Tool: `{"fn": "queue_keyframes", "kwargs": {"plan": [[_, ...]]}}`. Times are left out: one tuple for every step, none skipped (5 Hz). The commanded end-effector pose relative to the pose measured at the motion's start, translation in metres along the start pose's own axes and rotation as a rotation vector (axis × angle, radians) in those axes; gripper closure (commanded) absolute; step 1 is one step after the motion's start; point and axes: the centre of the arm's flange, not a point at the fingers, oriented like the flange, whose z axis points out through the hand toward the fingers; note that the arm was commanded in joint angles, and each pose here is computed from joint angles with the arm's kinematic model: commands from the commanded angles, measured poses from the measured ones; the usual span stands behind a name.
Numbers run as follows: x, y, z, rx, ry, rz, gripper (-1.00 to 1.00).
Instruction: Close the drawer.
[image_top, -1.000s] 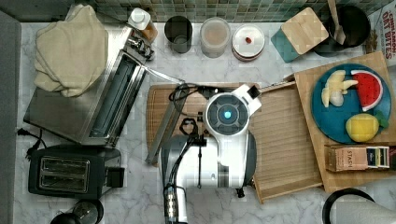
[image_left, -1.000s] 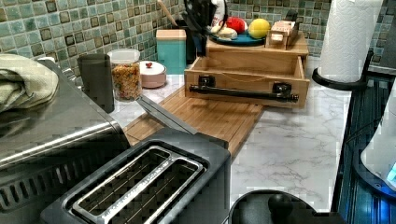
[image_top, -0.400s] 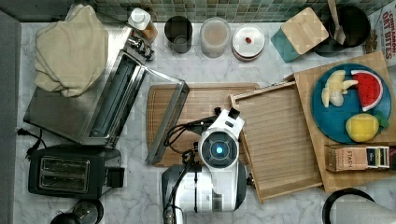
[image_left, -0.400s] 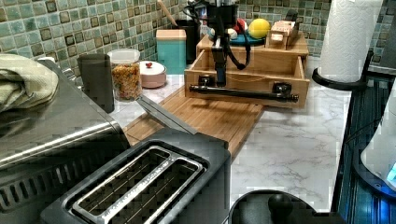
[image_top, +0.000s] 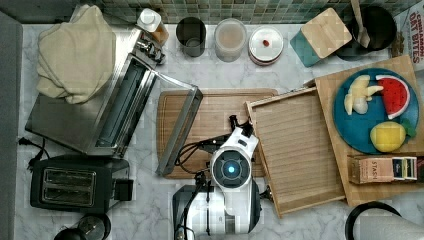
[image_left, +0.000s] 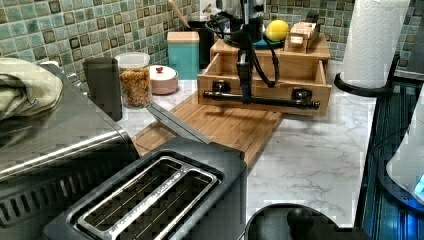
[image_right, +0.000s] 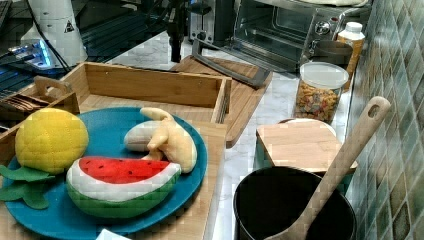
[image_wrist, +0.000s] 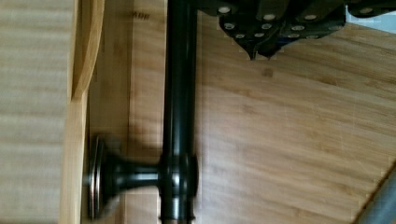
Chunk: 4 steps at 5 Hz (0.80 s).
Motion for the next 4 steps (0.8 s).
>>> {"fn": "queue_keyframes", "kwargs": {"plan": [[-0.03, -0.044, 0.0, -0.101, 0.061, -0.003, 1.0], [-0.03, -0.033, 0.006, -0.138, 0.076, -0.04, 1.0], [-0.026, -0.021, 0.022, -0.131, 0.09, -0.047, 1.0], [-0.024, -0.013, 0.031, -0.134, 0.087, -0.031, 1.0]]}}
